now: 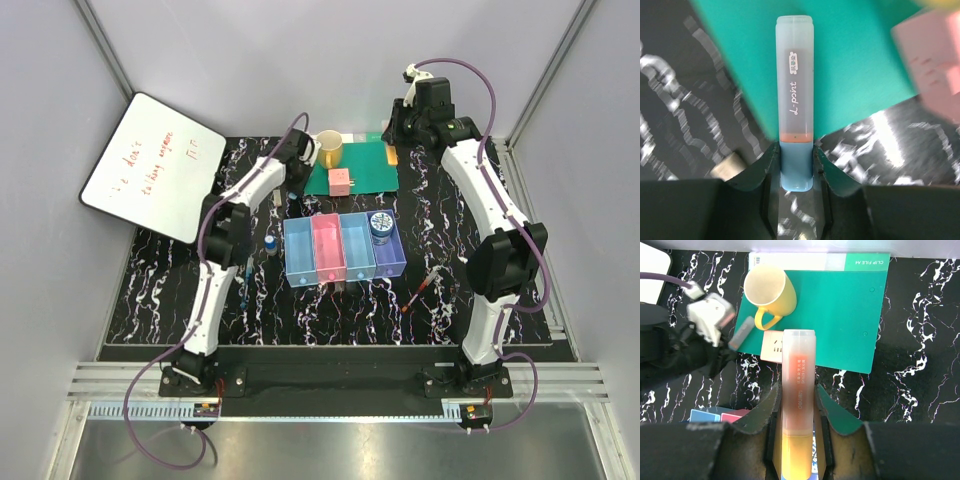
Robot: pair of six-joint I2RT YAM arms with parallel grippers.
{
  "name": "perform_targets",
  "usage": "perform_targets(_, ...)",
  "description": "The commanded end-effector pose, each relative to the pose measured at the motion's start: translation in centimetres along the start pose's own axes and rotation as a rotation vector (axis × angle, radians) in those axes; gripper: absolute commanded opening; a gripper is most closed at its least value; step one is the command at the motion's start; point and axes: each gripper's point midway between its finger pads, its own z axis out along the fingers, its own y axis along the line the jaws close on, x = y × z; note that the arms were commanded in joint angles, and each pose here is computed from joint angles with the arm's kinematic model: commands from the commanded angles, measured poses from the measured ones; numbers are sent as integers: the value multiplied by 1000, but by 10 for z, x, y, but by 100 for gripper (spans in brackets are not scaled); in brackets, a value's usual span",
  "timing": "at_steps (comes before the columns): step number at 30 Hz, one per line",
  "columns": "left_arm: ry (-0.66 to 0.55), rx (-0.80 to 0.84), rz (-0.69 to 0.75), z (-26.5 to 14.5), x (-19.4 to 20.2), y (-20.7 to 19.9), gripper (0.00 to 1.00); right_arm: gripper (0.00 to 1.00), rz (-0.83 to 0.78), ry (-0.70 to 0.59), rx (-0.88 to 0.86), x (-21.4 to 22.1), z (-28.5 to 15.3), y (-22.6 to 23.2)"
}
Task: Sort the stationery into containers
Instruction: Pick up the stationery from the center of the board.
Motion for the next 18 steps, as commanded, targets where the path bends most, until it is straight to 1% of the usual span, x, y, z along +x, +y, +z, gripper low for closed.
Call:
perform_targets(1,-138,-46,-84,-75,-39,31,0,0,-18,-61,-29,-21,-25,13)
perform_targets(2,-162,-36,-90,-91,-44,30,0,0,-16,-53,-29,-18,-25,13)
perform_targets(4,-155,9,-98,-103,-38,23,0,0,-5,-32,-38,-11,-22,14)
perform_targets(5,-186,28,-103,-122,-44,21,0,0,-2,-21,-43,-7,-20,15)
perform_targets(6,-176,54,-107,-126,-38,16,0,0,3,-7,-49,-1,-19,15)
perform_targets(7,-208,94,-107,-145,-43,10,0,0,3,4,-67,2,-18,19)
perform_targets(9,-212,142,-115,-159,-40,1,0,0,2,34,-82,15,-16,23)
perform_targets(10,-233,183,-113,-177,-43,-6,0,0,1,50,-113,20,-15,29)
perform_targets(12,-243,220,-109,-191,-41,-12,0,0,-3,82,-139,33,-13,38)
perform_targets(13,-259,254,-131,-209,-43,-18,0,0,-6,96,-159,38,-13,45)
perform_targets(15,-269,272,-141,-223,-40,-22,0,0,-11,127,-185,52,-12,59)
perform_targets(16,-289,284,-142,-238,-41,-24,0,0,-11,138,-199,57,-12,65)
perform_targets(18,-293,312,-143,-250,-37,-29,0,0,-11,183,-230,77,-11,84)
